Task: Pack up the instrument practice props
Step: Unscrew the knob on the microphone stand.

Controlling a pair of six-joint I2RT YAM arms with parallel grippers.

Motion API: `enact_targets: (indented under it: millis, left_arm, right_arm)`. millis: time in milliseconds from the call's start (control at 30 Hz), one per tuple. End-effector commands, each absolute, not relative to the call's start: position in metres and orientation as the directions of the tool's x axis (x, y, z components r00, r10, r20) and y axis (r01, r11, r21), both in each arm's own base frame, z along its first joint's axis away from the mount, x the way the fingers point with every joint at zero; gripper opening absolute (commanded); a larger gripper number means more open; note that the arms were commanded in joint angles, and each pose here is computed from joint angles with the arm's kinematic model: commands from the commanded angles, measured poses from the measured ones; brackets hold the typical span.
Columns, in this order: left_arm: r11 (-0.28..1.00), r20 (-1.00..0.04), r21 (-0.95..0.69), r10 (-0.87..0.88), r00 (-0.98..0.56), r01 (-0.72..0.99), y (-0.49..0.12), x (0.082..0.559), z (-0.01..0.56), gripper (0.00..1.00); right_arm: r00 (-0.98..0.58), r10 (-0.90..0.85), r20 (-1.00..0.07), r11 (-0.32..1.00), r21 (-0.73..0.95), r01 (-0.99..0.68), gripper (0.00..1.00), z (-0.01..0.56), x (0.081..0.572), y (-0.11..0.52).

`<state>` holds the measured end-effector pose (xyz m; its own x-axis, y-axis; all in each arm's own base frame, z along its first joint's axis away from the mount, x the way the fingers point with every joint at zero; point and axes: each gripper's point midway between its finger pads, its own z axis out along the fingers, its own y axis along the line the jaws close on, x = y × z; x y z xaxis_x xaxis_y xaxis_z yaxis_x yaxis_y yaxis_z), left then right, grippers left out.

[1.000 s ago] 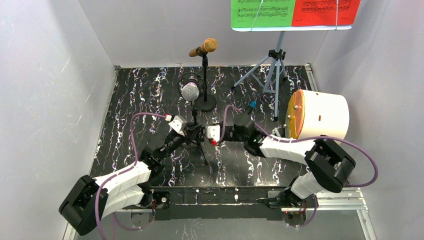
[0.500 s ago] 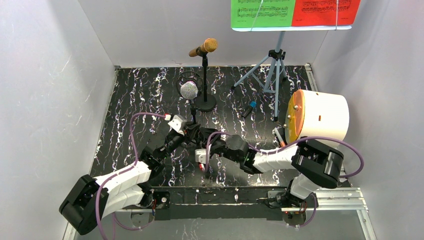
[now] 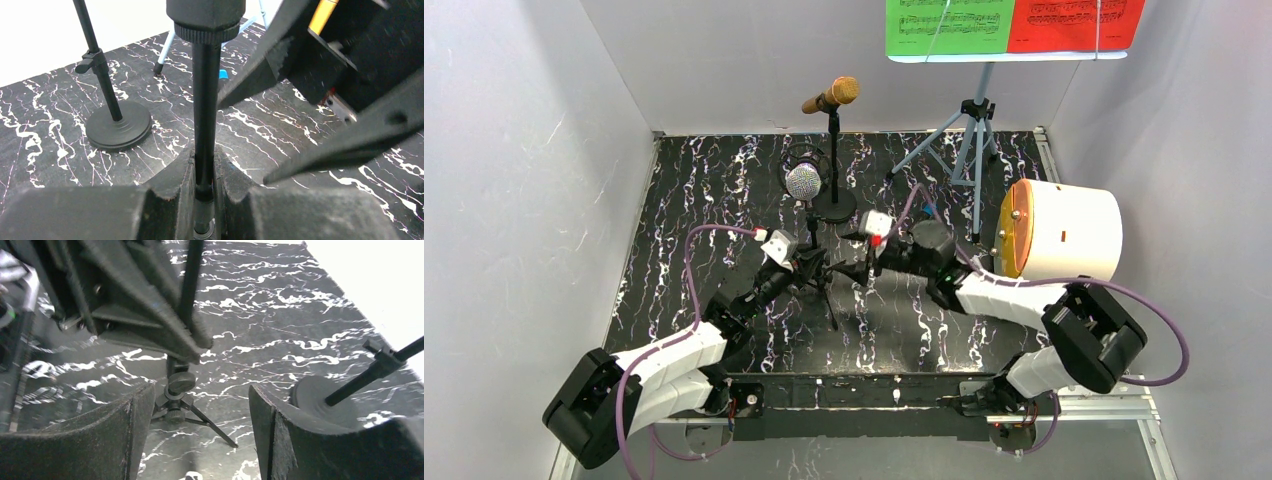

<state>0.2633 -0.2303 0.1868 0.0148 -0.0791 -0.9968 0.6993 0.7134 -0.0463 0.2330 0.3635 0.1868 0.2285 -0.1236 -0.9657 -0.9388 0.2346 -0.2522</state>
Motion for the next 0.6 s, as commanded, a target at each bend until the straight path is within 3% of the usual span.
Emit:
enact_targets:
  millis: [0,200,267,567]
  left_arm:
    - [0.709,-0.998,-0.055,-0.033,-0.044,0.703,-0.232,0.261,0.168,0.00]
    - [0.708,-0.999,-0.054,-0.034,-0.043,0.704,-0.232,0.261,0.169,0.00]
    - [0.708,-0.998,-0.055,-0.035,-0.044,0.704,-0.232,0.261,0.169,0.00]
    - [0.708,-0.998,-0.056,-0.037,-0.042,0.704,-0.232,0.261,0.170,0.00]
  right_arm:
    - [-0.146,0.003,-0.989,0.031,0.146,-0.989,0.77,0.215,0.209,0.368]
    - [-0.481,0.022,-0.877,-0.039,0.480,-0.877,0.76,0.215,0.225,0.369]
    - [-0.564,0.028,-0.826,-0.085,0.560,-0.824,0.72,0.215,0.227,0.367]
    - [-0.691,0.019,-0.723,-0.152,0.681,-0.717,0.63,0.204,0.233,0.375]
